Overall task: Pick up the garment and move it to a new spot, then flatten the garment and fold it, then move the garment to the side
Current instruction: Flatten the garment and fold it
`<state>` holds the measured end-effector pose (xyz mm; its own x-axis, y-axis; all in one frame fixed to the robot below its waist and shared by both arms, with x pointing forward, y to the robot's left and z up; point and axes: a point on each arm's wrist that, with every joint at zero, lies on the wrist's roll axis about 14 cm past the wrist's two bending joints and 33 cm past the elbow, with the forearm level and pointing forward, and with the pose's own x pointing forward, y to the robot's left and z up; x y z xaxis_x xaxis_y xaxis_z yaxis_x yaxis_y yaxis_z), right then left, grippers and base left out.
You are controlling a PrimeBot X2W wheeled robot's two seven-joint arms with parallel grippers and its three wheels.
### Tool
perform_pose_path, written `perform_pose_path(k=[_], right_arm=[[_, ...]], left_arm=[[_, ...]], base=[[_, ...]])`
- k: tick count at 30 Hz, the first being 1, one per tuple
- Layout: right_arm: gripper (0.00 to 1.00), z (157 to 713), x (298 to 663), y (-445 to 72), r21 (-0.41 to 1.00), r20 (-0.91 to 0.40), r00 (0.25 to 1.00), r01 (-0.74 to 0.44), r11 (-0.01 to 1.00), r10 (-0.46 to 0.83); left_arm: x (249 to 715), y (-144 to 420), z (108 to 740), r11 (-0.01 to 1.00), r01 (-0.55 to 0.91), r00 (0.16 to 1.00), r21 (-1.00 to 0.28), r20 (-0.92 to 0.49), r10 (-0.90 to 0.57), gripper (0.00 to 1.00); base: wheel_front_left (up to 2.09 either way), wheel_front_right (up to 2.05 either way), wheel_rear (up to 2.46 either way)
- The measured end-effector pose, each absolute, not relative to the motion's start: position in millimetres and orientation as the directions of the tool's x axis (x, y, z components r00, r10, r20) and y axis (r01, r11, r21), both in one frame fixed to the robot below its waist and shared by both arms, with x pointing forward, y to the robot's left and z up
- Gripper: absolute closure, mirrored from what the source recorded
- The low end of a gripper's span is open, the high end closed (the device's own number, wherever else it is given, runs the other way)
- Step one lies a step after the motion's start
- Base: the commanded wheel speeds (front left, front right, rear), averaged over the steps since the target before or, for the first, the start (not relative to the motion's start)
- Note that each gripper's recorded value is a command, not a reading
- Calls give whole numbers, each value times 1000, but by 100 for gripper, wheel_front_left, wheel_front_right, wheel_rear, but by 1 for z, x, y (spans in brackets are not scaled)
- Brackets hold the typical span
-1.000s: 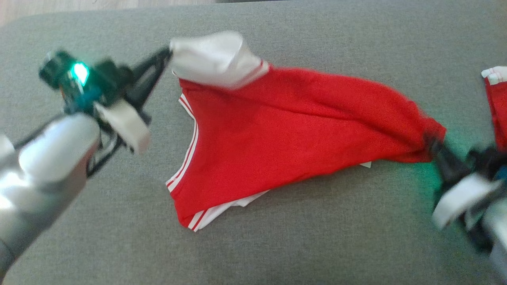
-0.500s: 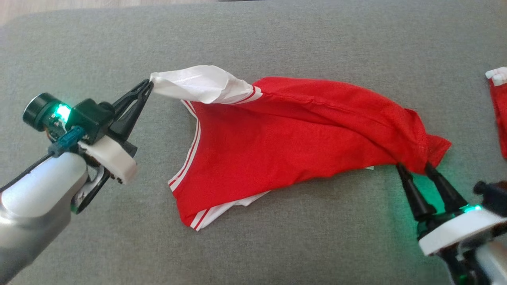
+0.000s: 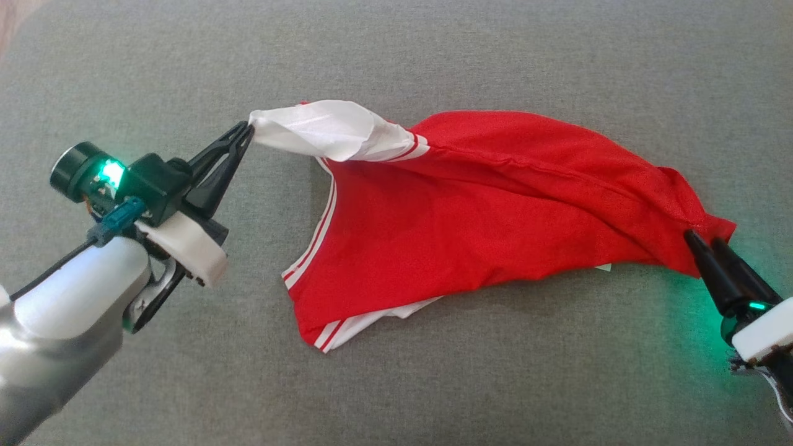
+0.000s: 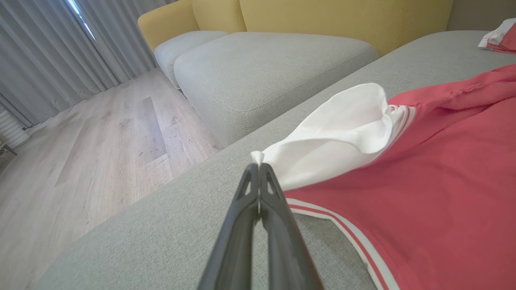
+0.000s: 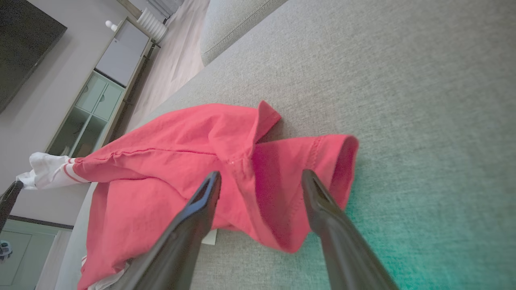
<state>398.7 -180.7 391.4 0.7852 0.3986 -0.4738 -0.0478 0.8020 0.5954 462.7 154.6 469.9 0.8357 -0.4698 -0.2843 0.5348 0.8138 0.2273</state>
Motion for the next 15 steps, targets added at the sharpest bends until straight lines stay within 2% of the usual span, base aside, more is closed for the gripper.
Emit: perform_pose_path(k=[6,7,8,11,14,15], right_arm=[[0,396,407,-176,629,-456,788,-43,776,413],[4,397,407,-176,632,-453,789,-45,774,416],[13,398,406,-175,637,-454,785,-44,770,420],[53,398,405,-174,647,-460,777,-39,762,430],[72,398,405,-174,647,-460,776,-41,762,432],[81,399,405,-175,647,-459,777,-40,762,430]], left_arm=[[462,154,466,812,539,832,224,-292,-472,100],[462,154,466,811,540,832,226,-293,-472,100],[462,153,466,811,540,831,226,-292,-473,100],[463,152,466,810,542,831,225,-290,-475,100],[465,151,467,809,542,831,227,-288,-476,100],[465,150,467,807,546,829,225,-289,-480,100]], base=[[0,0,0],[0,0,0],[0,0,0],[0,0,0],[0,0,0],[0,0,0]])
